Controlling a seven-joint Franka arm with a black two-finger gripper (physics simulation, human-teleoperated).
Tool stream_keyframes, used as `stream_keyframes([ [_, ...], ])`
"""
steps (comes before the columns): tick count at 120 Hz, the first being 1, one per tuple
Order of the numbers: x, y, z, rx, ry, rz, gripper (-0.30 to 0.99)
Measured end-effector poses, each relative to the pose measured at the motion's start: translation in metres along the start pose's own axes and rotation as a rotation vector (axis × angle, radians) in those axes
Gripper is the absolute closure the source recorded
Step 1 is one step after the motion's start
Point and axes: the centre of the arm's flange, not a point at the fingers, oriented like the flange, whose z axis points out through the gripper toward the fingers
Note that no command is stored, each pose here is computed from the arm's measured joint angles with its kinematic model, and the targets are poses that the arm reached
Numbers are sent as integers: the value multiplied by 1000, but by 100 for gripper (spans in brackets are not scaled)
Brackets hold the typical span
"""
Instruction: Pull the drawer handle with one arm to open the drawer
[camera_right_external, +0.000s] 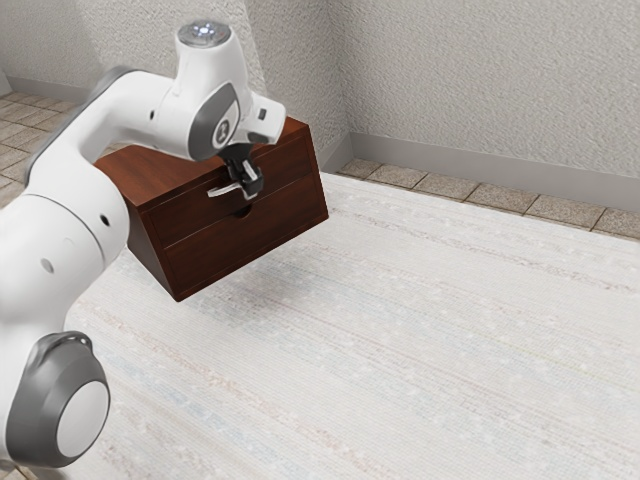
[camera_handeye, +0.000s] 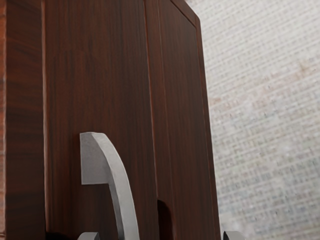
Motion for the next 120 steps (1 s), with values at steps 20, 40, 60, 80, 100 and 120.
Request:
stream_keyframes([
  [20,0,2,5,-8,-2,2,47],
  [40,0,2,5,-10,0,1,56],
  [60,-2,2,5,-15,-4,1,61],
  [80,-7,1,0,-20,-6,-1,64],
  [100,-6,7,-8,-33,-3,6,65],
  [120,5,23,-11,-55,0,31,66],
])
